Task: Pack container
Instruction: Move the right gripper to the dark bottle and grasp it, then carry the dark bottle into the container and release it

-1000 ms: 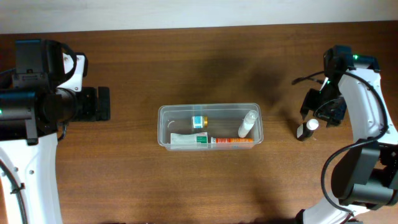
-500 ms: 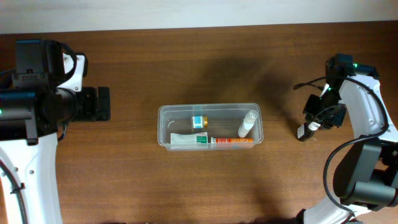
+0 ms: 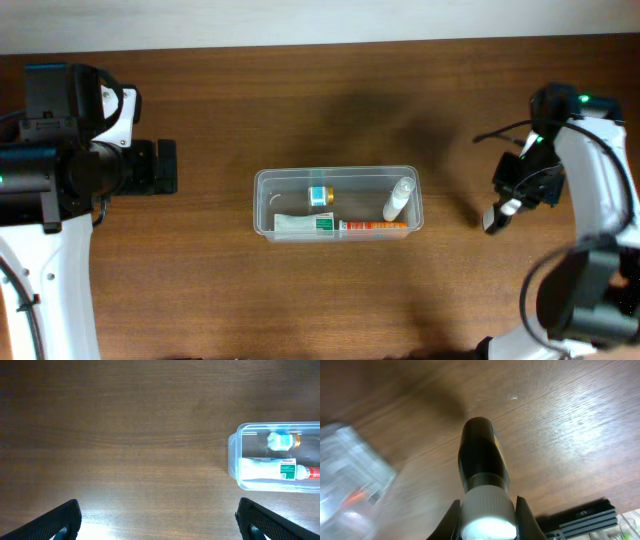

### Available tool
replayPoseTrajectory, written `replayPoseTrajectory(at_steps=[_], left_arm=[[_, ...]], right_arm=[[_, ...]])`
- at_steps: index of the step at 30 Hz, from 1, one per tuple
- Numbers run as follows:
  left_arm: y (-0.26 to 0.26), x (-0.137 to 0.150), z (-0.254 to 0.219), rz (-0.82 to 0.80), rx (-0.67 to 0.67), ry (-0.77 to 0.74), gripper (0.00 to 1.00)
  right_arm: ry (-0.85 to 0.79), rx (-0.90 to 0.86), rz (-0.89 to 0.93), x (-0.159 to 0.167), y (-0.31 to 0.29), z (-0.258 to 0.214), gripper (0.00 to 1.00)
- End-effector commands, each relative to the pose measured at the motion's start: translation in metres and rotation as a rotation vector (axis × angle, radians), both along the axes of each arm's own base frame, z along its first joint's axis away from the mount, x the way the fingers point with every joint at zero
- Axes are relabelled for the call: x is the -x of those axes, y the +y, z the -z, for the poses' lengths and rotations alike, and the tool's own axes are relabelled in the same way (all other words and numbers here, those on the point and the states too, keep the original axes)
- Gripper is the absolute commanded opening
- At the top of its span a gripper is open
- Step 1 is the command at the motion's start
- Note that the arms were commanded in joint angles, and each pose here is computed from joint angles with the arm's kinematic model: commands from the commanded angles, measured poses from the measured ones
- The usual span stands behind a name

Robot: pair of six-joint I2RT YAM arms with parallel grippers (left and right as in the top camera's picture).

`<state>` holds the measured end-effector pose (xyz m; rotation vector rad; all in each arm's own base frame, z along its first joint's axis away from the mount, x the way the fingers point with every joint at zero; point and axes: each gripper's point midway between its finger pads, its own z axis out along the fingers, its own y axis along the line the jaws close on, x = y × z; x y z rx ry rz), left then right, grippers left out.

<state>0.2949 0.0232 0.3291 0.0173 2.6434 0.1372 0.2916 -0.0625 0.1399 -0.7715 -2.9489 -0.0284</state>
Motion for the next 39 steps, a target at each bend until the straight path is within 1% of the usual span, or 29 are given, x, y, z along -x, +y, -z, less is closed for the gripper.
replayPoseTrajectory(at_steps=[1,4,5,8,11,14,19,23,29,32,39], left_arm=[[0.001,0.001,-0.005,-0.011,0.007,-0.018,1.0],[0.001,0.001,-0.005,-0.011,0.007,-0.018,1.0],[0.001,0.001,-0.005,-0.011,0.007,-0.018,1.0],[0.001,0.001,-0.005,-0.011,0.007,-0.018,1.0],[0.001,0.001,-0.005,-0.011,0.007,-0.018,1.0],[0.001,0.001,-0.005,-0.011,0.007,-0.018,1.0],[0.001,0.001,-0.005,-0.011,0.007,-0.018,1.0],[0.001,0.001,-0.005,-0.011,0.007,-0.018,1.0],[0.001,0.001,-0.005,-0.011,0.007,-0.018,1.0],[0.001,0.001,-0.005,-0.011,0.007,-0.018,1.0],[0.001,0.001,-0.005,-0.011,0.007,-0.018,1.0]], right_arm=[[-0.259,-0.01,-0.067,-0.003,0.031,-0.086,0.08],[-0.385,-0.031,-0.152,0.009,0.063,-0.133,0.07],[-0.422,-0.035,-0.172,0.014,0.074,-0.147,0.05],[-0.524,-0.069,-0.224,0.028,0.105,-0.178,0.04],[-0.594,-0.119,-0.277,0.037,0.135,-0.195,0.04],[-0.606,-0.146,-0.318,0.038,0.159,-0.196,0.04],[-0.521,-0.124,-0.315,0.023,0.185,-0.165,0.04],[-0.443,-0.105,-0.339,0.0,0.208,-0.129,0.04],[-0.315,-0.05,-0.317,-0.031,0.221,-0.075,0.04],[-0.265,-0.035,-0.314,-0.04,0.225,-0.051,0.04],[-0.196,-0.015,-0.309,-0.054,0.232,-0.014,0.04]])
